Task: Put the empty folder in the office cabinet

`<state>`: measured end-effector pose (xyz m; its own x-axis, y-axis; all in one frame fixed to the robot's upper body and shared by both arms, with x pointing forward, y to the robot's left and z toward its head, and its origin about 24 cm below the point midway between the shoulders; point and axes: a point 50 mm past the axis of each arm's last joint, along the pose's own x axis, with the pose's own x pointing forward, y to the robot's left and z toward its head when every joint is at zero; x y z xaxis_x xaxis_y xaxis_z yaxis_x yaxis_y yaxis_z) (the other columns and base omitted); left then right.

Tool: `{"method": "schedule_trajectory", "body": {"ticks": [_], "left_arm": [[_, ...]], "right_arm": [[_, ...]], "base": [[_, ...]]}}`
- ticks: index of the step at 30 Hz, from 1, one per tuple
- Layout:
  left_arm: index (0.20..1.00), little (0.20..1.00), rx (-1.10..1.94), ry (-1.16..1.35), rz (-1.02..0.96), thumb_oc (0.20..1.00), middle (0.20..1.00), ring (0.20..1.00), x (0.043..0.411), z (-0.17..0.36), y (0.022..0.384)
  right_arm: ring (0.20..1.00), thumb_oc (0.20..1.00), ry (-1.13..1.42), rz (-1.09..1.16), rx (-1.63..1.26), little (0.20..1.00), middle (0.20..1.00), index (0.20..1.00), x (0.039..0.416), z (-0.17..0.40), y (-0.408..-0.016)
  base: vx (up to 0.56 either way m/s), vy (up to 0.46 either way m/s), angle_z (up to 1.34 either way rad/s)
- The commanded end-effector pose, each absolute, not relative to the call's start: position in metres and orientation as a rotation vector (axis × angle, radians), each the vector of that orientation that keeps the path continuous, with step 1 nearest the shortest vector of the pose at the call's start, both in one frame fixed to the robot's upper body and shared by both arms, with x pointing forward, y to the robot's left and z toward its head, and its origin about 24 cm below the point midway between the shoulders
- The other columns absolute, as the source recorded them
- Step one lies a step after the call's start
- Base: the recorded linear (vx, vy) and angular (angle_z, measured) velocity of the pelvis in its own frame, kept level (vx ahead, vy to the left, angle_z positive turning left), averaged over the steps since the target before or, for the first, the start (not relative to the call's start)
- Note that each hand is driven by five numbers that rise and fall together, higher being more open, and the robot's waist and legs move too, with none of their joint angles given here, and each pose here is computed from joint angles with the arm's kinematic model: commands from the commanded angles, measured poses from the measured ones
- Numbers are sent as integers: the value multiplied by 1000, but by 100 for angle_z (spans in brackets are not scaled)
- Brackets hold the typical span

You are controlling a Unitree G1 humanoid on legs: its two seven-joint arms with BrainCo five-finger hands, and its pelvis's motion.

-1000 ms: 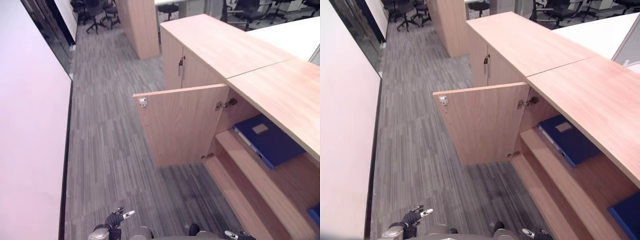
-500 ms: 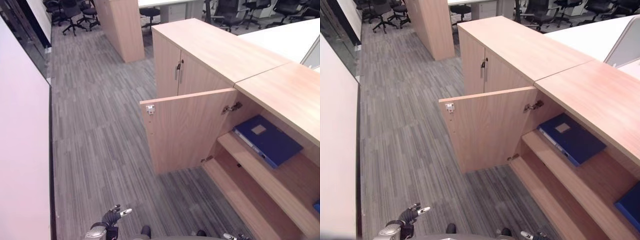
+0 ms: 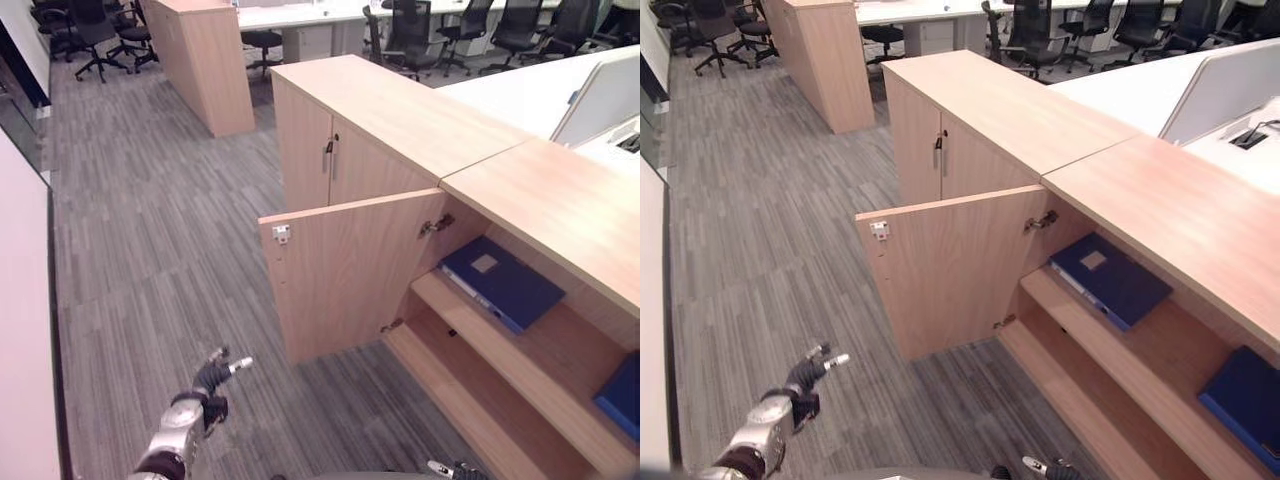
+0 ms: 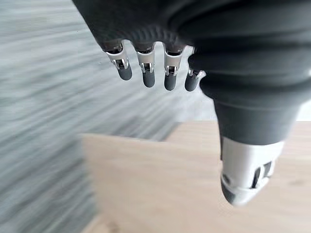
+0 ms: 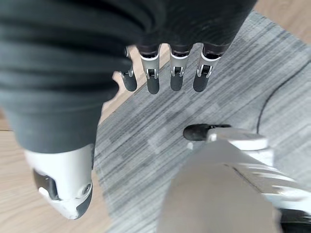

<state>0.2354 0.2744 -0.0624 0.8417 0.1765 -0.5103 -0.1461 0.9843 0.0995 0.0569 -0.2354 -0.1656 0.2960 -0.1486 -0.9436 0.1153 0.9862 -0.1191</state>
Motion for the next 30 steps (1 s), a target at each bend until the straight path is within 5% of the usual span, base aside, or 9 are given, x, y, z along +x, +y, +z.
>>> {"method": "schedule_trajectory", "body": {"ticks": [1,14,30], "left_arm": [[1000,1000,63,291,270,1000,1000,1000,284,-2,302],[1000,1000,157,24,366,1000,1000,1000,339,106,337],[1000,1000,169,9,327,1000,1000,1000,356,123,328]], "right_arm": [[1000,1000,1192,-132,-86,1000,1000,1000,74,-160,-243],[1000,1000,1237,-124,-80,1000,1000,1000,55,-162,-246],[1000,1000,1191,-99,-68,1000,1000,1000,70,-160,-242]], "base": [[69,87,-13],[2,39,-33],[-13,21,-19]]}}
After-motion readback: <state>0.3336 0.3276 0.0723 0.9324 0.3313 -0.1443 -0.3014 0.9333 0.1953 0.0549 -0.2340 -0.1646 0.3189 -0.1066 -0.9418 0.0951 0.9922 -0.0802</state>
